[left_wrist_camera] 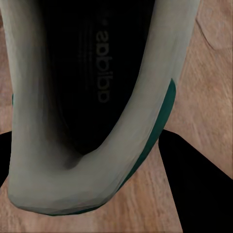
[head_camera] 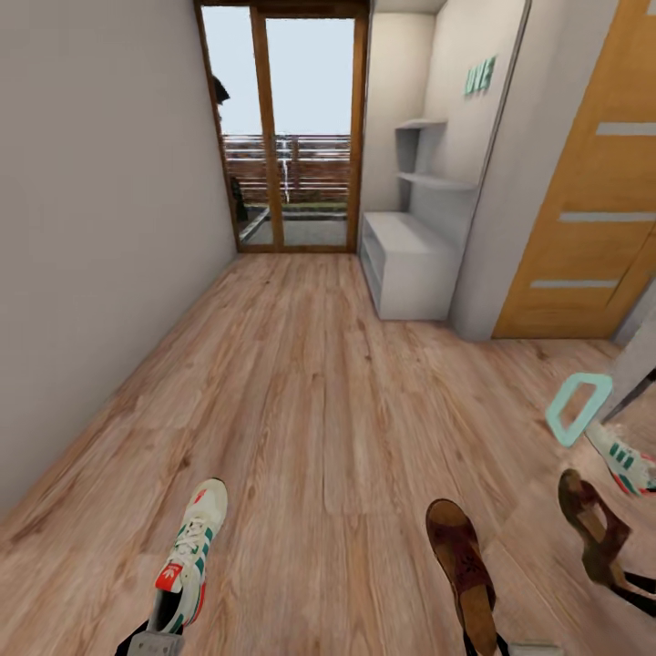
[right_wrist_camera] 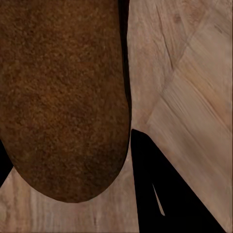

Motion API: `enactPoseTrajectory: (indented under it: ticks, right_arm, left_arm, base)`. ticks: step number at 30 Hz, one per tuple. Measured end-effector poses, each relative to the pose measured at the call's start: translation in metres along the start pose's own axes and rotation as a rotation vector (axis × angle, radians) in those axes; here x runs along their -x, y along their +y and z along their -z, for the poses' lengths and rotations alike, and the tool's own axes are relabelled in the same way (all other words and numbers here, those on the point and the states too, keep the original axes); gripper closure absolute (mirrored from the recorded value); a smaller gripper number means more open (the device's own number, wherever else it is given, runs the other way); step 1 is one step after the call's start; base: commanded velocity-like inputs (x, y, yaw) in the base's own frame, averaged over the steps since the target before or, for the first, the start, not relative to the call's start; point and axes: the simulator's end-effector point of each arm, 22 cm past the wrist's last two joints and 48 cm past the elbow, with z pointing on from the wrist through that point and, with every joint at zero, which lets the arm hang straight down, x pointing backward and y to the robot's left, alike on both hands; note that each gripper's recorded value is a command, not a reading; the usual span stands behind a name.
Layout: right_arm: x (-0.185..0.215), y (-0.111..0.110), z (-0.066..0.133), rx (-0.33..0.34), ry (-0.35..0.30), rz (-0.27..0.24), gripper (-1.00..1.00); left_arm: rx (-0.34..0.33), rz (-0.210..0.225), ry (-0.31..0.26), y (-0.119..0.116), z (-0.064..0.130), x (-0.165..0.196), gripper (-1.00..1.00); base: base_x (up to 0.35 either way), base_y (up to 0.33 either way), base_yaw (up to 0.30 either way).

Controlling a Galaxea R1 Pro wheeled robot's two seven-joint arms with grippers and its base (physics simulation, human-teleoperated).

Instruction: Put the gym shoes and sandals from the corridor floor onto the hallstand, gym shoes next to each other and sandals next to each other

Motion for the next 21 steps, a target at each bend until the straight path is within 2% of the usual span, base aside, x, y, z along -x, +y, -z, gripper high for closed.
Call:
enactPoseTrajectory:
  ticks: [21]
  right_arm:
    - [0.0006, -0.0002, -0.0001, 0.000, -0.001, 0.000, 1.00]
  left_arm:
    - [0.000, 0.000, 0.001, 0.0000, -0.0001, -0.0001, 1.00]
  base:
    - [0.339, 0.000, 0.276]
